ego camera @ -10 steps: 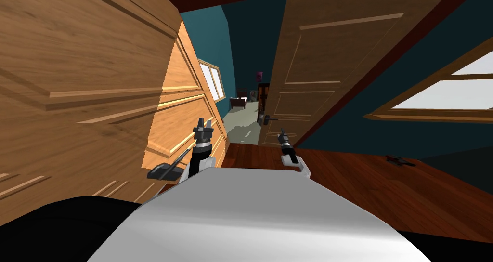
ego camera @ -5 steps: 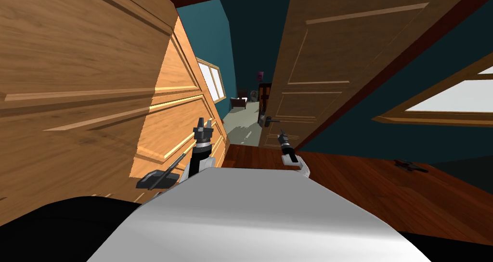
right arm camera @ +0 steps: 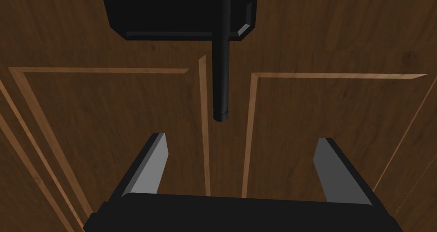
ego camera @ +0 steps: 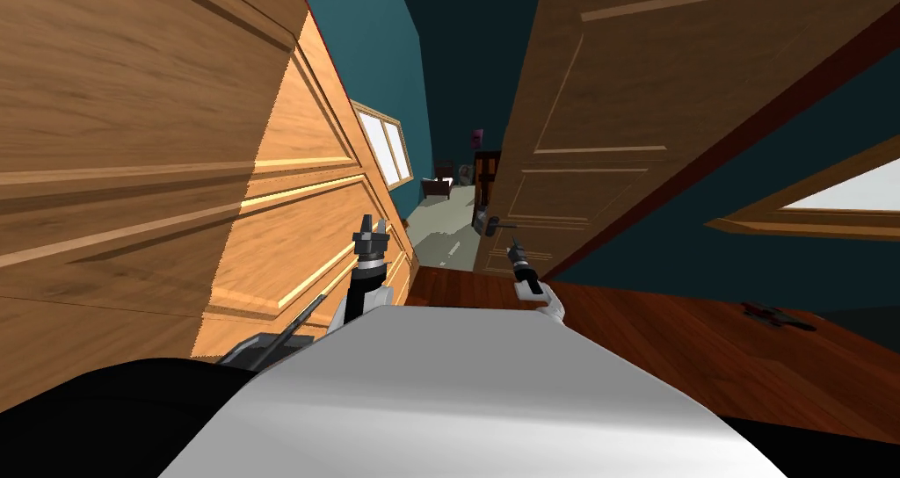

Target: Pull the door open

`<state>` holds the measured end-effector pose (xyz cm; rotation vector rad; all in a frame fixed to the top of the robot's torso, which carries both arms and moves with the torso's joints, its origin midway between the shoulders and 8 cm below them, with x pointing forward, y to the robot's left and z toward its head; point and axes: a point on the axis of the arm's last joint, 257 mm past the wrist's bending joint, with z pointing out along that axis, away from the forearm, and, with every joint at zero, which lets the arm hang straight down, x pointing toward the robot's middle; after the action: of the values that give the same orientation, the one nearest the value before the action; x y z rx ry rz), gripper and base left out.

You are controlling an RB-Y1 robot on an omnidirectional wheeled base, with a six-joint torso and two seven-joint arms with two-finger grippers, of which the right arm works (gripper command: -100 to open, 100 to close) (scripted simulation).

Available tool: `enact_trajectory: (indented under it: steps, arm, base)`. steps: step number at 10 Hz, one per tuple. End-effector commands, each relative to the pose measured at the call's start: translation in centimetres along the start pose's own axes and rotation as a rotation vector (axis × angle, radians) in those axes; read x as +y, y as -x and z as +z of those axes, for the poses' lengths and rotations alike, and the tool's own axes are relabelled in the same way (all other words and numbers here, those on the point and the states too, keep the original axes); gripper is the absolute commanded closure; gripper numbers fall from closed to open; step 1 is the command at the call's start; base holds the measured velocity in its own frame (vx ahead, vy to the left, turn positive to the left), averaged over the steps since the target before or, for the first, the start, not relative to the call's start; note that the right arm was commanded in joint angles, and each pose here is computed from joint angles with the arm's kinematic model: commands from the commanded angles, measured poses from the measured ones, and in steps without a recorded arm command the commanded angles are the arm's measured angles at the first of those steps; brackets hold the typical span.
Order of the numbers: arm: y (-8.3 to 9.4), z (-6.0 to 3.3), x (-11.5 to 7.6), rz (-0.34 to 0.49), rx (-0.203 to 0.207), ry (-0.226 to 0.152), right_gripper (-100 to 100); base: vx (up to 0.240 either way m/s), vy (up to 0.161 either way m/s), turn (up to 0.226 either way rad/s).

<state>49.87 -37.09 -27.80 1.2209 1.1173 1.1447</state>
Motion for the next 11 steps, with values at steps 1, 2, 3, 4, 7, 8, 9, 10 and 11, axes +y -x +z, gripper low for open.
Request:
enact_trajectory:
  steps: [1, 2, 3, 4, 7, 8, 9, 10, 11]
  arm:
    - [0.5, 0.27, -0.8, 0.005, -0.004, -0.019, -100]
    - [0.7, 0.40, -1.2, 0.008, -0.006, -0.029, -100]
    - [0.4, 0.31, -1.0, 0.005, -0.004, -0.021, -100]
    - [1.8, 0.10, -1.2, 0.006, -0.019, -0.025, -100]
    - [5.5, -0.57, -1.5, 0.005, -0.060, -0.029, -100]
    - [6.8, -0.84, -1.6, 0.005, -0.075, -0.029, -100]
    - [8.1, -1.10, -1.6, 0.004, -0.089, -0.029, -100]
    - [9.5, -1.43, -1.5, 0.004, -0.106, -0.028, -100]
    - [9.9, -1.51, -1.5, 0.004, -0.110, -0.028, -100]
  base:
    - [0.131, -0.021, 0.026]
    - [0.162, -0.030, 0.031]
    - [0.073, -0.013, 0.009]
    - [0.134, 0.000, 0.108]
    - [0.215, 0.026, 0.138]
    - [0.219, -0.012, 0.154]
    - [0.215, 0.006, 0.172]
    - [0.245, 0.012, 0.146]
    - [0.179, 0.004, 0.073]
